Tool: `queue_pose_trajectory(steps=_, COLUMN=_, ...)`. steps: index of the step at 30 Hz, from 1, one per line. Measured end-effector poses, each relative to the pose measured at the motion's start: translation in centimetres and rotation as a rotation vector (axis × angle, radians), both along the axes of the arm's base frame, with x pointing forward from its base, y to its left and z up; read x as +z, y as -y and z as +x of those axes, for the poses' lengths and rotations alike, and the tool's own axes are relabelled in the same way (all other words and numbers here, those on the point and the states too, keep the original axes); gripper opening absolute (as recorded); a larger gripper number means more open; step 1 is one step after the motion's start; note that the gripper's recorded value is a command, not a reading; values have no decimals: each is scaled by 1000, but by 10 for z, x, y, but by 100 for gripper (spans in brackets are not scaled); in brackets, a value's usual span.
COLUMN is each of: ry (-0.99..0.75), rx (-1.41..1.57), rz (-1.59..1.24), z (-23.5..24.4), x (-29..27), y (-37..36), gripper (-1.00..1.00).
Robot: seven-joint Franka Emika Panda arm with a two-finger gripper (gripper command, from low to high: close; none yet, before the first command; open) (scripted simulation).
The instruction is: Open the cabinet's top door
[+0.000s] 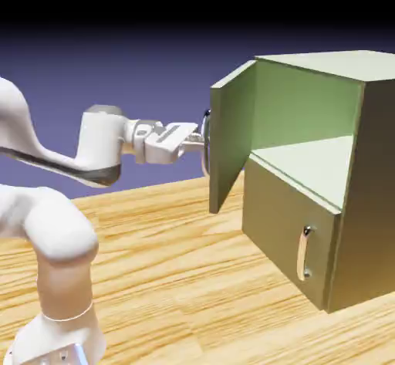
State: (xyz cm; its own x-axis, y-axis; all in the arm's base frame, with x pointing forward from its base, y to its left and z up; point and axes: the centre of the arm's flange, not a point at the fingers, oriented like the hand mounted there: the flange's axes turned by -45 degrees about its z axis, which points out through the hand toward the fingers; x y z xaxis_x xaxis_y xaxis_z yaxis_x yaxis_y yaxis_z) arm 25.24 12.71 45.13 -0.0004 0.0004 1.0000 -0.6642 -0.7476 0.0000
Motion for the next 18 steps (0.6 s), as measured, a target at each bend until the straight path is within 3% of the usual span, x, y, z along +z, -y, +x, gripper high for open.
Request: queue_pose_trajectory(steps=18, ry=0, rx=-413, rz=0, z=-41, x=0, y=-156, gripper=-100)
